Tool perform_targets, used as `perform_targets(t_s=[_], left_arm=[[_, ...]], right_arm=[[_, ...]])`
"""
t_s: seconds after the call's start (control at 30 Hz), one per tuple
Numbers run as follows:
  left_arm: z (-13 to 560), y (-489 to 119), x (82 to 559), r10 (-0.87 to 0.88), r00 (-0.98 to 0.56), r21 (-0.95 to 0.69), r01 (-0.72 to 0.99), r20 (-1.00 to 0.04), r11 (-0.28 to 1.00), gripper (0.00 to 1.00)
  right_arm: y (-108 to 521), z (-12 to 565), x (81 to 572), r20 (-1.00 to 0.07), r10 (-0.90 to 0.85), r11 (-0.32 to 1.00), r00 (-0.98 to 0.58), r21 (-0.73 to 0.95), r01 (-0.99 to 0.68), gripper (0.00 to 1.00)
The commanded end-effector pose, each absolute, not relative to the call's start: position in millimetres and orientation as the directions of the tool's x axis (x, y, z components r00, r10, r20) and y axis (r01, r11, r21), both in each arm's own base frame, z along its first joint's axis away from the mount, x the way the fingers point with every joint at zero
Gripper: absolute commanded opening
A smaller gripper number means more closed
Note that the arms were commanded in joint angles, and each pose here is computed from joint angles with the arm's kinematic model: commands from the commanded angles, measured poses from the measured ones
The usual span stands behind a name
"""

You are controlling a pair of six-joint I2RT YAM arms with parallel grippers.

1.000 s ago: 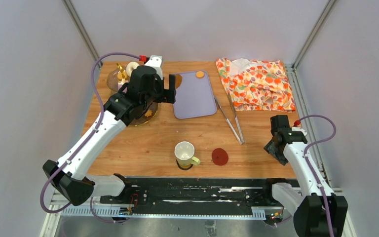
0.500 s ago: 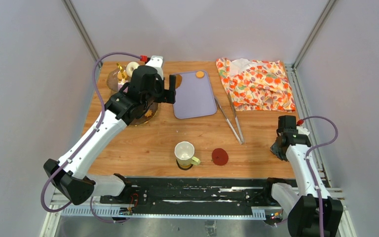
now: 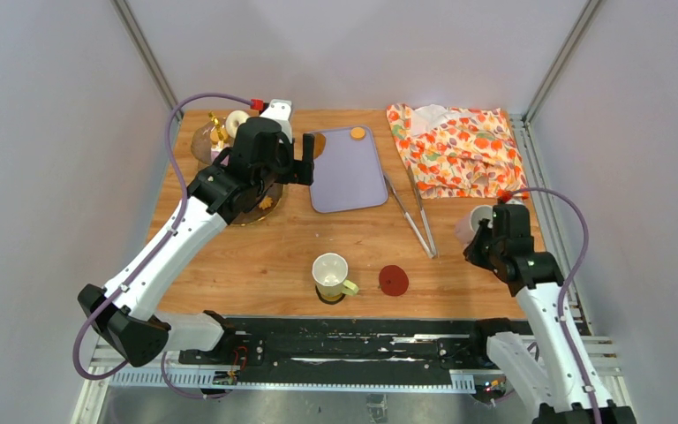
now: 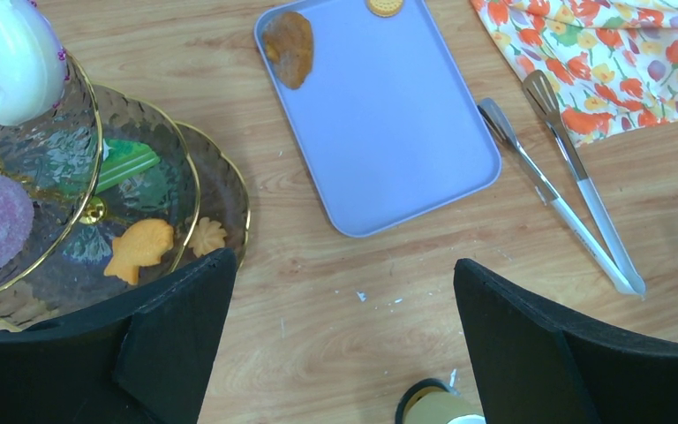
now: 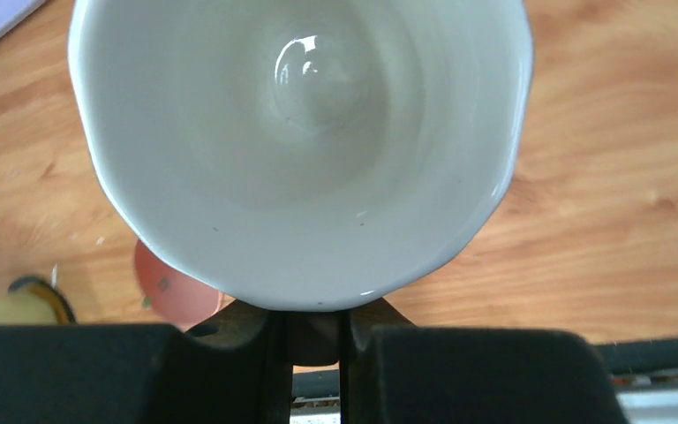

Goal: Serve the afternoon tea

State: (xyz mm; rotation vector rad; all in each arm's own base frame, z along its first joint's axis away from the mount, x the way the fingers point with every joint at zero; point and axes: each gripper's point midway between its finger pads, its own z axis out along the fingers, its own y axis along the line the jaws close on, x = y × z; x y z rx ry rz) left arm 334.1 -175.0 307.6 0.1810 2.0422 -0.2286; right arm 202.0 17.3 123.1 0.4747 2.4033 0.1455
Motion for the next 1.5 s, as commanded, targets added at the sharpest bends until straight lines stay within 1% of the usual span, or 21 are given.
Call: perform_targets(t_s=[0.0, 0.03, 0.2, 0.37, 0.63, 0.87, 1.2, 1.47], left_arm=[[326.3, -171.9, 336.9, 0.005, -0.418, -0.093, 0.215, -0.909, 0.972, 0.98], [325.4, -172.1, 337.0, 0.005, -0.421, -0.094, 0.214, -0.907, 0.972, 0.98], [323.9, -170.5, 334.7, 0.0, -0.427, -0.098, 0.208, -0.904, 0.973, 0.98], [326.7, -168.3, 332.9, -0.006, -0.42, -0.101, 0.203, -0.908, 0.974, 0.98], [324.4, -169.7, 330.1, -0.016, -0.427, -0.116, 0.209, -0.904, 0.971, 0.98], [325.2, -165.9, 326.6, -0.012, -0.422, -0.11, 0.207, -0.907, 0.972, 0.98], [320.2, -170.6, 326.8, -0.019, -0.436, -0.125, 0.217, -0.9, 0.968, 0.98], [318.9, -171.1, 326.2, -0.019, -0.435, -0.128, 0.221, -0.9, 0.967, 0.98]], right_arm=[[65.9, 161.4, 215.7, -0.708, 0.163, 0.972, -0.687, 0.234, -0.011, 0.01], [79.1, 161.7, 211.5, -0.71, 0.112, 0.971, -0.695, 0.225, -0.074, 0.0], [108.0, 152.2, 192.7, -0.679, -0.053, 0.963, -0.732, 0.16, -0.218, 0.01], [136.3, 138.8, 172.7, -0.635, -0.208, 0.922, -0.744, 0.127, -0.366, 0.01], [162.2, 120.7, 155.8, -0.586, -0.371, 0.88, -0.721, 0.025, -0.474, 0.01], [176.1, 110.0, 154.6, -0.571, -0.413, 0.864, -0.71, 0.002, -0.504, 0.01], [178.1, 96.3, 139.9, -0.517, -0.479, 0.838, -0.709, -0.031, -0.544, 0.01], [172.3, 88.2, 134.4, -0.508, -0.453, 0.856, -0.732, -0.02, -0.516, 0.01]])
